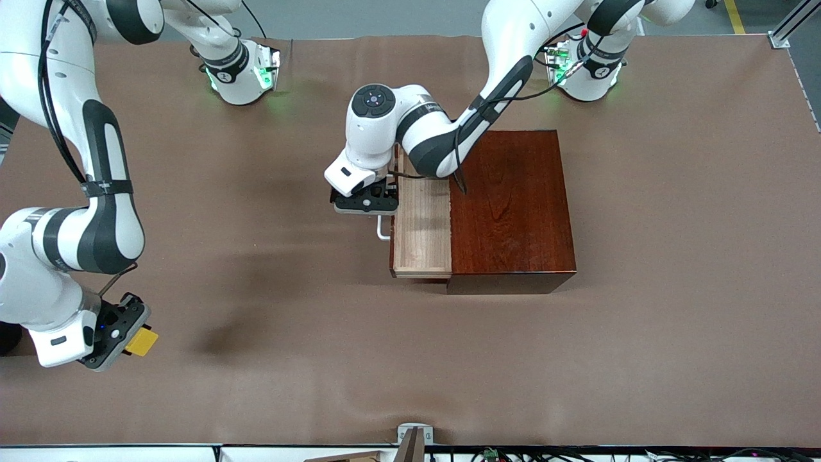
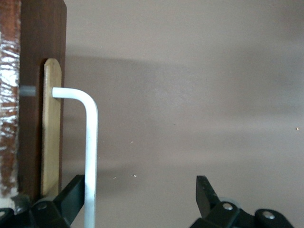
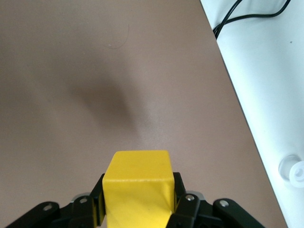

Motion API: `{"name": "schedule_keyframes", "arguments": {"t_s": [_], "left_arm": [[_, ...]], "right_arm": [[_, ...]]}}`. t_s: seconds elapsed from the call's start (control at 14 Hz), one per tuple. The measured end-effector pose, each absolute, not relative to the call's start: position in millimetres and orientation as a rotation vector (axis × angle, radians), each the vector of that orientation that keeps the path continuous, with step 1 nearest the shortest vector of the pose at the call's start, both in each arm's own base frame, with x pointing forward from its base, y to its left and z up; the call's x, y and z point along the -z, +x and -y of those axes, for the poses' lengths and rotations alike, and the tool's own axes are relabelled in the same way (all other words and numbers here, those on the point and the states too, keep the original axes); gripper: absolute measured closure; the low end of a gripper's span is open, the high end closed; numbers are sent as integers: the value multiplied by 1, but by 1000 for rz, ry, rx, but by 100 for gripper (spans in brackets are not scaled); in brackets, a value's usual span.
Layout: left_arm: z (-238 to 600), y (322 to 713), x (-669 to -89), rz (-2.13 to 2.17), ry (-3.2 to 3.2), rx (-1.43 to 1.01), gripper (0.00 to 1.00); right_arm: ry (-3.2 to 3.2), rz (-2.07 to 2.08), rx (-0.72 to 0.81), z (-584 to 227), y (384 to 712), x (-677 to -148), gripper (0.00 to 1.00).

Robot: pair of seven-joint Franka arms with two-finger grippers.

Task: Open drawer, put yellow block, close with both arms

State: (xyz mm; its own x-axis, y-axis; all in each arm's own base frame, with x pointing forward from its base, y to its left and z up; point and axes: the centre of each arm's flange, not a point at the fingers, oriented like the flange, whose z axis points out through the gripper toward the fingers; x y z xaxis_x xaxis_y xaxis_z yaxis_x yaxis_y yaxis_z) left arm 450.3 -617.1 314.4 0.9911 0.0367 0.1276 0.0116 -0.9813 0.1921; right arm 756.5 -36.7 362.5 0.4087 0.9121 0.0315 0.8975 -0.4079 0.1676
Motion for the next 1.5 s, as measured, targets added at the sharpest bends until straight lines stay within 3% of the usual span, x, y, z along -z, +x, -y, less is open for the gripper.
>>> {"name": "schedule_keyframes", "arguments": {"t_s": [0.72, 1.15, 1.5], "left_arm": [[629, 430, -334, -35, 2970, -131, 0], [552, 461, -477, -247, 3012, -19, 0], [416, 507, -575, -45, 3119, 4, 0]], "right_arm": [[2356, -1796, -228, 31, 764, -379, 44], [2220, -1961, -190, -7, 763, -382, 44], [2184, -2178, 4, -102, 733, -399, 44]]}}
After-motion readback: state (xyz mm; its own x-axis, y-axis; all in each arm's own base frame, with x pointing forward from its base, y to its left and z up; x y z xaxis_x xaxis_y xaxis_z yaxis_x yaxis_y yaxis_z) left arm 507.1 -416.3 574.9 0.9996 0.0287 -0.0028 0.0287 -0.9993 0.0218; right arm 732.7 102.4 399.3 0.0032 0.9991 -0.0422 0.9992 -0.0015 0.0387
